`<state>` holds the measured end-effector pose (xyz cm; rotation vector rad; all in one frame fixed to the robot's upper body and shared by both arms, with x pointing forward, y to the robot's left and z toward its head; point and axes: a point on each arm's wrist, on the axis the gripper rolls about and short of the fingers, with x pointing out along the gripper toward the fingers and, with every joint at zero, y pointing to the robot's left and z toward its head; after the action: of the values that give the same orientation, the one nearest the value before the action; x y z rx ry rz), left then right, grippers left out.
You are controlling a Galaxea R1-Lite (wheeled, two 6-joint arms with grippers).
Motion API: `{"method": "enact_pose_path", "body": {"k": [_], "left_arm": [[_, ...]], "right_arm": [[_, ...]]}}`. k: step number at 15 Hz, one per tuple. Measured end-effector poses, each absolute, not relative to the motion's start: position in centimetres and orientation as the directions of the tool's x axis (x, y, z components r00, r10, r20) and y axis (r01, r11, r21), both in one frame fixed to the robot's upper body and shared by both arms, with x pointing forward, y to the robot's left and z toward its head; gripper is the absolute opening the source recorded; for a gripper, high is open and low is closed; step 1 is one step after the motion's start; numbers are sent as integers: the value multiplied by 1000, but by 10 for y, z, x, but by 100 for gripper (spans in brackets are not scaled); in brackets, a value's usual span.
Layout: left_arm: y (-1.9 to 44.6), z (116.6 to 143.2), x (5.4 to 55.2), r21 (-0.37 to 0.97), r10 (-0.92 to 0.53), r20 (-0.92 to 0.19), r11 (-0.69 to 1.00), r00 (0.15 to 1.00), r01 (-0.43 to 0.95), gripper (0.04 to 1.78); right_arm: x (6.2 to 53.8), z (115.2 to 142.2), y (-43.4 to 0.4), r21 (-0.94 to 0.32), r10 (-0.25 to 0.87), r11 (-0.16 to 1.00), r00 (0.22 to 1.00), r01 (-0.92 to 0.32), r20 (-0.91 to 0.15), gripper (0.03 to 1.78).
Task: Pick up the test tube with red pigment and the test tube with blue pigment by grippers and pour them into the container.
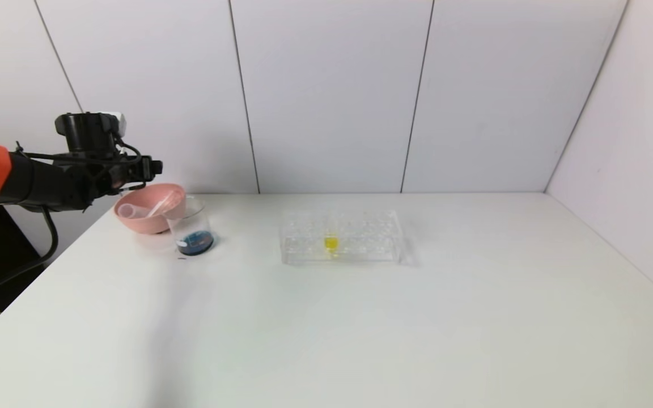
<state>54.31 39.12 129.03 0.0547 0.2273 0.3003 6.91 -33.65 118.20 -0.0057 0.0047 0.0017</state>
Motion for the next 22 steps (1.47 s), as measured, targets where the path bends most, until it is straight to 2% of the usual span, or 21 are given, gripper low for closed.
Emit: {"method": "enact_pose_path", "body": {"k": [3,7,11,14,15,17,20,22], "left_arm": [[381,1322,522,129,283,-163,956,945,-264,178],[358,1385,468,165,235,-77,961,969,-220,178],[343,1448,366,170,204,-21,965,979,-198,178],[339,1472,260,171,193,9,967,981,-191,178],[338,1471,228,178,185,8,967,983,-184,178],[336,1451,163,214,129,-29,969,991,-119,178],[333,1385,98,240,-10,-115,970,993,38,178],[331,1337,75,245,-79,-98,964,992,101,178]], "right_arm": [[69,1182,-337,-6,2,1000,1000,-2,-5,177],[69,1182,-337,-6,2,1000,1000,-2,-5,178],[69,1182,-337,-5,2,1000,1000,-2,-4,177],[69,1182,-337,-6,2,1000,1000,-2,-4,177],[69,1182,-337,-5,2,1000,1000,-2,-5,177],[69,1182,-337,-5,2,1000,1000,-2,-4,177],[69,1182,-337,-6,2,1000,1000,-2,-5,177],[69,1182,-337,-6,2,1000,1000,-2,-5,178]]}}
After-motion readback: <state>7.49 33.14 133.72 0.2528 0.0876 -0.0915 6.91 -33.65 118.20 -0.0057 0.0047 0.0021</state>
